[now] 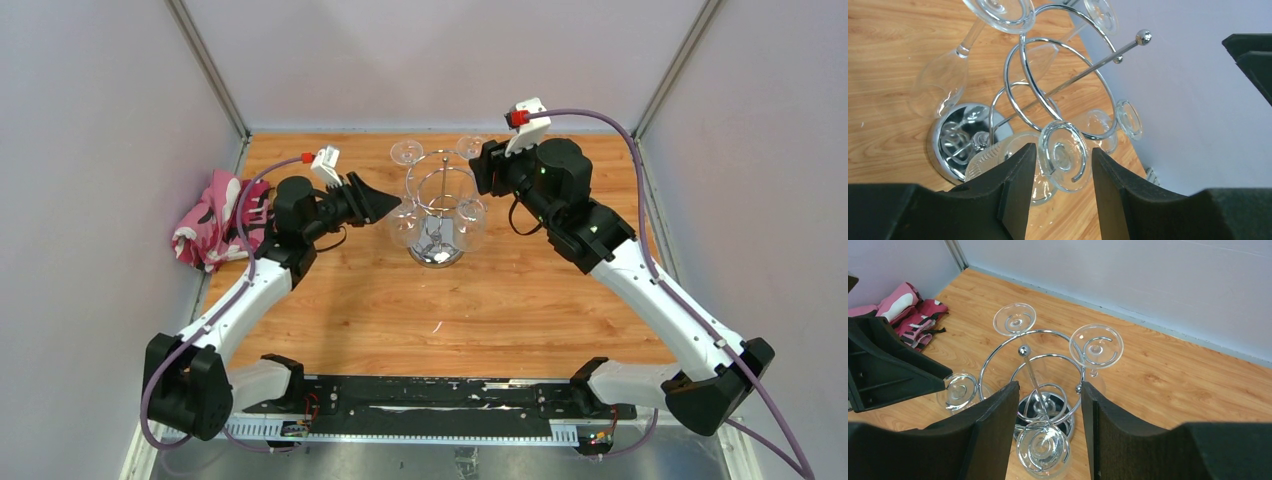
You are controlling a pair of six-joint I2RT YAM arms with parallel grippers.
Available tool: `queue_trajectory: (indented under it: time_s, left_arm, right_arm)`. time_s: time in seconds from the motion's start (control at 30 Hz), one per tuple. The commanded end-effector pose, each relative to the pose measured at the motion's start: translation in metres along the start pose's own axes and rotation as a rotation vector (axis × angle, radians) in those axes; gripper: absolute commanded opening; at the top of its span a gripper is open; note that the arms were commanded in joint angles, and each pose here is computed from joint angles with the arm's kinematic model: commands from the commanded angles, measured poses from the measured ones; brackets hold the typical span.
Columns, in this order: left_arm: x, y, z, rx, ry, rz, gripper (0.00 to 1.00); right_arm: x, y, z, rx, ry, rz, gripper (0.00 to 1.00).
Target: Take the wine glass off the wine glass rack
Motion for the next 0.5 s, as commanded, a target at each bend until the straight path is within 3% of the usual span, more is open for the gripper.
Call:
queue_trajectory:
  time_s: [0.0, 0.47]
  left_arm:
    - [0.008, -0.019, 0.003, -0.054, -0.031, -0.020, 0.50]
    - [0.001, -0.032, 0.008, -0.093, -0.012, -0.001, 0.49]
  right_arm:
    - [0.000, -0.005, 0.001, -0.022, -0.005, -0.012, 0.53]
    - [-0.001, -0.003, -0.001, -0.014, 0.000, -0.015, 0.53]
Point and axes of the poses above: each gripper's point midway between its finger pads, its own z axis back along the fingers, its own y axis along the line the jaws close on, x = y × z, the point moved 6 cm from there along z, back along the fingers, and after that the axes turned 4 degrees about z, right-handed, at the moved point
